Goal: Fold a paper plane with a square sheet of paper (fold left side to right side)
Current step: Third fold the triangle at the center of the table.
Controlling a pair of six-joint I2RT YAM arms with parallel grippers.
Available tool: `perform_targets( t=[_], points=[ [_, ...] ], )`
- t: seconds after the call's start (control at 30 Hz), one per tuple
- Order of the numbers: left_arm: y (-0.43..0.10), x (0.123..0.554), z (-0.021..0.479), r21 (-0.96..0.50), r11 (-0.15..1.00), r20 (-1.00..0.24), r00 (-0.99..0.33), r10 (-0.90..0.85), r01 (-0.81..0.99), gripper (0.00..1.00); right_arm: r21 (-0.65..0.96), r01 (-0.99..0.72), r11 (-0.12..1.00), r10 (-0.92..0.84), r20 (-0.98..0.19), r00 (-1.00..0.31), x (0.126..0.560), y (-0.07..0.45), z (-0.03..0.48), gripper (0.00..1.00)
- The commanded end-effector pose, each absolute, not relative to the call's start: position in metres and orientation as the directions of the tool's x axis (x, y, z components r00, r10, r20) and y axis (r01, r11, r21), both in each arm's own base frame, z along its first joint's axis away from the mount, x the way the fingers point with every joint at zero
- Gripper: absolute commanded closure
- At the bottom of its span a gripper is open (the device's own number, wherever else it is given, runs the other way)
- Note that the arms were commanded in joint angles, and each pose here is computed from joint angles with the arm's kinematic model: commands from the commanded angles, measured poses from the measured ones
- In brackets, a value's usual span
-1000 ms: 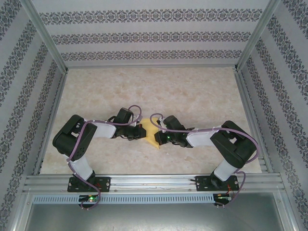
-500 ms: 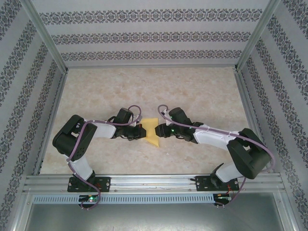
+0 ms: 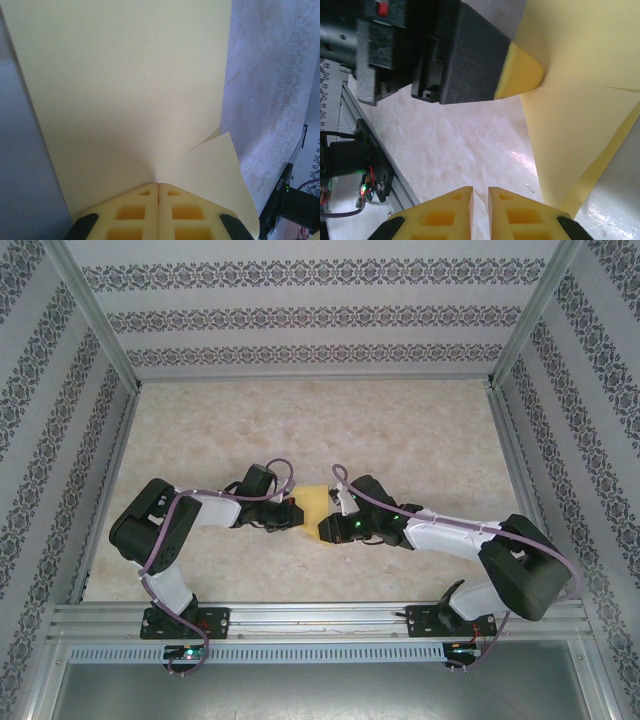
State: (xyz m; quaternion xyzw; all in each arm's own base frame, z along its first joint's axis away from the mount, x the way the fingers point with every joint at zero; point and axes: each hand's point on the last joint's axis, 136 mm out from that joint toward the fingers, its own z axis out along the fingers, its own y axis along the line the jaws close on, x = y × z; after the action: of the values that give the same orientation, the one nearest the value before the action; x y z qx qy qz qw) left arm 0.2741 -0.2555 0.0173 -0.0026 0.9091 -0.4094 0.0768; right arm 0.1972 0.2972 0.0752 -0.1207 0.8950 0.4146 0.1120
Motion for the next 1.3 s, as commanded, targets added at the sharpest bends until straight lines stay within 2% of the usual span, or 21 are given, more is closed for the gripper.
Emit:
perform_targets(
  t=[0.0,0.5,1.27],
  points=[
    [-0.237,0.257,-0.02,-0.646,0.763,-0.067,-0.994,-0.082,-0.019,1.0,0.725,-0.254,0.641,-0.114,-0.237,-0.965,0.192,0.297,0.063,0.84],
    [-0.237,0.258,-0.019,-0.642,0.767,-0.067,-0.995,-0.077,-0.016,1.0,0.694,-0.157,0.703,-0.076,-0.146,-0.986,0.188,0.288,0.028,0.84],
    [-0.236,0.258,-0.02,-0.633,0.774,-0.065,-0.995,-0.077,-0.018,1.0,0.672,-0.129,0.729,-0.088,-0.096,-0.992,0.178,0.284,0.011,0.86]
  ],
)
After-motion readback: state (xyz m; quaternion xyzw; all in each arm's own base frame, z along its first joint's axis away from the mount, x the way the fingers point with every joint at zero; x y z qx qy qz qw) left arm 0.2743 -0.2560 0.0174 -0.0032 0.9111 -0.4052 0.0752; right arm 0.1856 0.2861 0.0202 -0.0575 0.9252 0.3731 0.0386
